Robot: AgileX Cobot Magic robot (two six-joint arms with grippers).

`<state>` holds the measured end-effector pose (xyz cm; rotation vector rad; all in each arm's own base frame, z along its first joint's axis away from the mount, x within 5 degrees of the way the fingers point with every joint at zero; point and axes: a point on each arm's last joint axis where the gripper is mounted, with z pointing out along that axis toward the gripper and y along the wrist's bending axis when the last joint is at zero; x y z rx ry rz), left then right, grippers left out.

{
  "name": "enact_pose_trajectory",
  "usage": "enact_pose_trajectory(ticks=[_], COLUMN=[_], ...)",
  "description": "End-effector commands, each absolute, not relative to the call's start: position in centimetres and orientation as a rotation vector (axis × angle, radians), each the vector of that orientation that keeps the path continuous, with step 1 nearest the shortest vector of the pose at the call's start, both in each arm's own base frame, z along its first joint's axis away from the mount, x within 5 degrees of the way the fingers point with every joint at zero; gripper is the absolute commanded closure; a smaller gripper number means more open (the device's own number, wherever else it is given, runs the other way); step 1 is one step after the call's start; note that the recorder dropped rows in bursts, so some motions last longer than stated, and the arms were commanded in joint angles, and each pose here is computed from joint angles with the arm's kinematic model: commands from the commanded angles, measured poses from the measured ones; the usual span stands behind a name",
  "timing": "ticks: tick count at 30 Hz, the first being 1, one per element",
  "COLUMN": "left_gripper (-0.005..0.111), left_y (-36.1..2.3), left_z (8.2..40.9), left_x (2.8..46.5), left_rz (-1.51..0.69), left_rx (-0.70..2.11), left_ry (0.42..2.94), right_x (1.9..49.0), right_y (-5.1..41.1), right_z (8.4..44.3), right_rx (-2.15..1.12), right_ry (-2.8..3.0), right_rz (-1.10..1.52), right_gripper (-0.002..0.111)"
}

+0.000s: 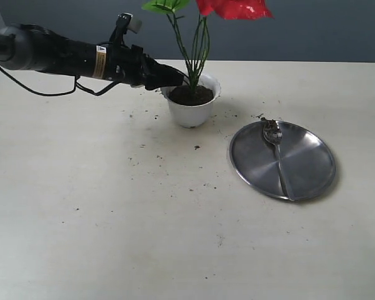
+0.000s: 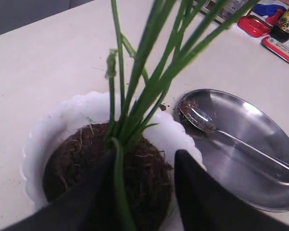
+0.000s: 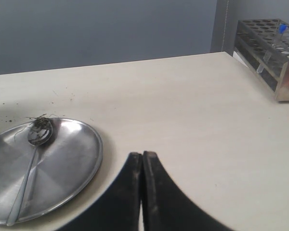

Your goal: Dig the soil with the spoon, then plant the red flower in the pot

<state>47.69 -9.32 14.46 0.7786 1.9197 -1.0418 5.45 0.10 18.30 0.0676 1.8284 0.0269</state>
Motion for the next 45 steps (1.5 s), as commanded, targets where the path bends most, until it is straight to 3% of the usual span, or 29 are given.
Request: enact_pose_trajectory(ticks=[1, 7, 34, 45], left_gripper=[0.057, 0.045, 0.045, 0.045], left_y=[-8.6, -6.9, -4.3, -1.2], left_z=[14.2, 14.9, 14.6, 15.8], left_x=[47.6, 47.2, 47.1, 47.1], left_rz=[-1.071, -1.194, -1.187, -1.161], left_rx=[0.764, 0.741, 0.72, 0.63], left_ry=[1.92, 1.869, 1.908, 1.944], right_x=[5.4, 5.4, 5.4, 5.4], right_y=[0.1, 0.1, 0.1, 0.1], right_z=[18.3, 18.3, 18.3, 18.3], right_rx=[0.071, 0.071, 0.072, 0.072], right_ry=[1.822, 1.822, 1.822, 1.822], right_rz=[0.022, 0.022, 0.023, 0.023], right_gripper=[0.109, 0.109, 0.109, 0.109])
